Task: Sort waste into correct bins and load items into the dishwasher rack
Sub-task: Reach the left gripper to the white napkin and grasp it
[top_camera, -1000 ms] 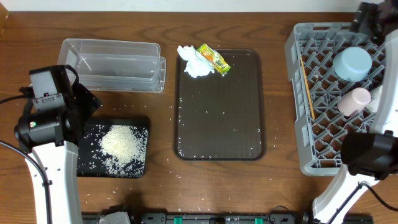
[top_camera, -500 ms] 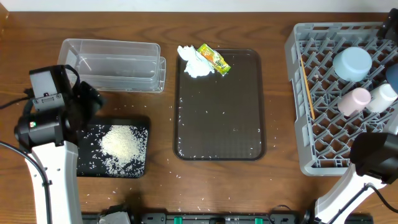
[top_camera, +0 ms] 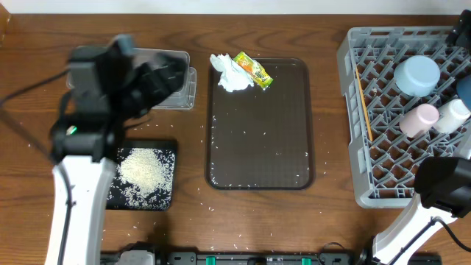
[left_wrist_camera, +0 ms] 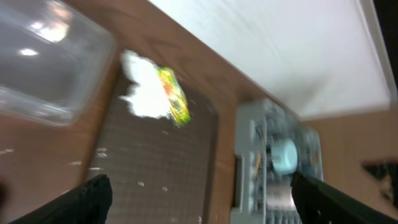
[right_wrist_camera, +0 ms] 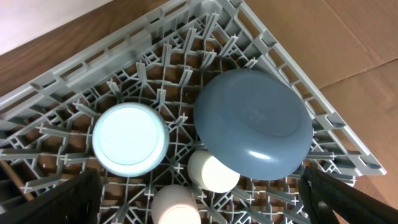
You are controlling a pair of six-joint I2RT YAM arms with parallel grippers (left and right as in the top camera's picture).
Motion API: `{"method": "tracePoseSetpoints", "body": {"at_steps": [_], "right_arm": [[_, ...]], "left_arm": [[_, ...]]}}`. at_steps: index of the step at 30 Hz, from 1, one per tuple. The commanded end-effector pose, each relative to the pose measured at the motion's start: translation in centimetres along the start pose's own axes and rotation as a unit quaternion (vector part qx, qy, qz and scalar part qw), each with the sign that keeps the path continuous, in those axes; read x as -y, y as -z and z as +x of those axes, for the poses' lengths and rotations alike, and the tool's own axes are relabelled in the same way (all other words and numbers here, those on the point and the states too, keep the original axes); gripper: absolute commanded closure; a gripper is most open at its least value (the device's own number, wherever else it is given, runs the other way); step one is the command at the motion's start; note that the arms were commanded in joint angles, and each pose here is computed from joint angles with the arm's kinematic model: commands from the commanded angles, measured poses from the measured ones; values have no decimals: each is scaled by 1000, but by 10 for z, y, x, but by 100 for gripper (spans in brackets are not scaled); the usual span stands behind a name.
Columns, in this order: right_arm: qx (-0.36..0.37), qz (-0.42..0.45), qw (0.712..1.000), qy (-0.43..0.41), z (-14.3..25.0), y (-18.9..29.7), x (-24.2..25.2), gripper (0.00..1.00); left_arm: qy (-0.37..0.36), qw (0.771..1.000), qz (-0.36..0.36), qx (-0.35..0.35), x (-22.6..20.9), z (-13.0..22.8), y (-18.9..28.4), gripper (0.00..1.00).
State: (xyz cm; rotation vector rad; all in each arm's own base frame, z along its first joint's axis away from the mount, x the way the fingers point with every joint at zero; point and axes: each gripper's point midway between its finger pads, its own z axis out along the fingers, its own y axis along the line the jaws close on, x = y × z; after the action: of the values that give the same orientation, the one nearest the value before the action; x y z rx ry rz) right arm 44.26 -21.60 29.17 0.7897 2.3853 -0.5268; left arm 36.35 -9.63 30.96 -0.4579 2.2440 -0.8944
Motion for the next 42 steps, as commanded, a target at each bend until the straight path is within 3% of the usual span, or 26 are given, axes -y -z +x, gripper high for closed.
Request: {"method": "tracePoseSetpoints", "body": {"at_steps": [1, 7, 13, 17, 27, 35, 42], "right_arm": [[2, 5, 1000, -7, -1, 2, 3, 1], [2, 5, 1000, -7, -1, 2, 3, 1], [2, 5, 1000, -7, -1, 2, 3, 1], [2, 5, 1000, -7, -1, 2, 3, 1], [2, 5, 1000, -7, -1, 2, 3, 1], [2, 5, 1000, -7, -1, 2, 3, 1], [2, 5, 1000, -7, -1, 2, 3, 1]], "left_arm": [[-72, 997, -40, -12, 18, -2, -29, 6], [-144, 970, -182, -68, 4, -5, -100, 5], [-181, 957, -218, -66, -18, 0, -177, 5], [-158, 949, -268, -44, -46, 3, -212, 9], [-132, 952, -272, -46, -81, 31, -286, 13], [-116, 948, -291, -61, -109, 51, -310, 17], [-117, 943, -302, -76, -120, 63, -314, 30]]}}
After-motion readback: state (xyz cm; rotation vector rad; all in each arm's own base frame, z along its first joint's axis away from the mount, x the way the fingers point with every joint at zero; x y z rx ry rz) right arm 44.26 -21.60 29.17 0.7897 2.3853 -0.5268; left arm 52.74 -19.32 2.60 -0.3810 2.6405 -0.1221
